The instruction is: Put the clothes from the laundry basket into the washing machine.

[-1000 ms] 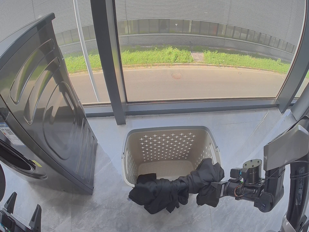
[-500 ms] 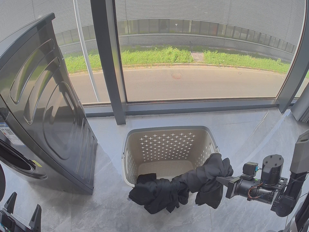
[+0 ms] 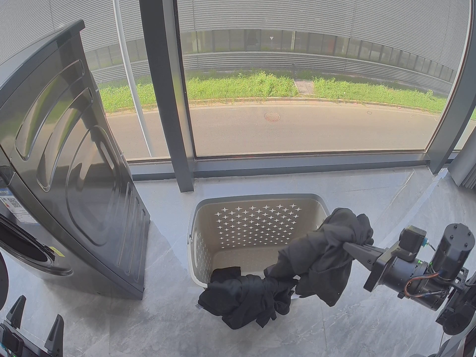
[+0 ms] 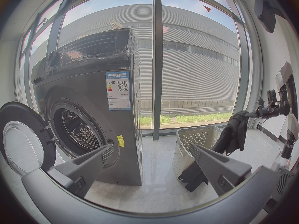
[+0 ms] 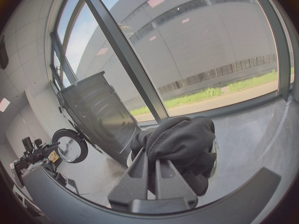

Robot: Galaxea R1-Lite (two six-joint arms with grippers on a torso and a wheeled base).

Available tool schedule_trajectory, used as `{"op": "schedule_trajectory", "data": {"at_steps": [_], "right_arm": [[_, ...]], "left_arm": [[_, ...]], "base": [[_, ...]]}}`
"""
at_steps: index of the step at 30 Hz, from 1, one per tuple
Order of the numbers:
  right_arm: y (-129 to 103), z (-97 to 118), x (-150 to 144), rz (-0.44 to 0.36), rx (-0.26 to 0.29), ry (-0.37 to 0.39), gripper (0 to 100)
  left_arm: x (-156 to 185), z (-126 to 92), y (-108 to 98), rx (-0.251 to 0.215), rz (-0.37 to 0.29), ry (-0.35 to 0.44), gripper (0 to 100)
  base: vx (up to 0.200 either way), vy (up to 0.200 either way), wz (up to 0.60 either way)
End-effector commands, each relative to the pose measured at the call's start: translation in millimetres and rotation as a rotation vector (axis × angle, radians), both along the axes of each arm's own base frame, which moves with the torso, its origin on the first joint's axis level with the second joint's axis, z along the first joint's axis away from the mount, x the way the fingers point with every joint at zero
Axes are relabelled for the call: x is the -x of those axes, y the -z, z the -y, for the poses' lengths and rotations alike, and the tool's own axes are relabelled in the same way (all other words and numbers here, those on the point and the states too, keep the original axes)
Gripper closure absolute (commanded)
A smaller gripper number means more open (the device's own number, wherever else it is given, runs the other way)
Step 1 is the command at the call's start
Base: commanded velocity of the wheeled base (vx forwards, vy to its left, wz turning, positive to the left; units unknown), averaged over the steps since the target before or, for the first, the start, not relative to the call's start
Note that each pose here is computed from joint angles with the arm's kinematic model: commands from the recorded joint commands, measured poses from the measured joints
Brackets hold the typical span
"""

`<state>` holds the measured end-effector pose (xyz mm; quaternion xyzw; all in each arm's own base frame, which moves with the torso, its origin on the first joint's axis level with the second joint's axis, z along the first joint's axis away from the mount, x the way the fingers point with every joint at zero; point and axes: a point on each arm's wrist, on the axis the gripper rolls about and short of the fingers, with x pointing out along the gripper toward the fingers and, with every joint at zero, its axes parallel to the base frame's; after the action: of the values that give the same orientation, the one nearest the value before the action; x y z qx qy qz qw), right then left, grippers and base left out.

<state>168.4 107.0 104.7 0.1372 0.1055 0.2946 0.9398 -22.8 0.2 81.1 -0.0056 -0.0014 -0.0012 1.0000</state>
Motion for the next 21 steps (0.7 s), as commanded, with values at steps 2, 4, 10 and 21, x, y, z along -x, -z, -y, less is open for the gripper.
{"op": "schedule_trajectory", "data": {"at_steps": [2, 4, 10, 21], "right_arm": [[-35, 0, -4, 0.174, -0.056, 0.012, 100], [-41, -2, -7, 0.201, -0.047, 0.012, 100], [-58, -3, -2, 0.223, -0.02, -0.003, 100], [-67, 1, -1, 0.265, 0.036, 0.064, 100]], "left_arm": [[0, 0, 4, -0.004, 0.003, -0.001, 0], [0, 0, 4, -0.002, 0.003, -0.001, 0], [0, 0, 4, -0.002, 0.003, -0.001, 0], [0, 0, 4, -0.002, 0.003, -0.001, 0]], "base": [[0.0, 0.0, 0.0], [0.0, 0.0, 0.0], [0.0, 0.0, 0.0], [-0.145, 0.0, 0.0]]}}
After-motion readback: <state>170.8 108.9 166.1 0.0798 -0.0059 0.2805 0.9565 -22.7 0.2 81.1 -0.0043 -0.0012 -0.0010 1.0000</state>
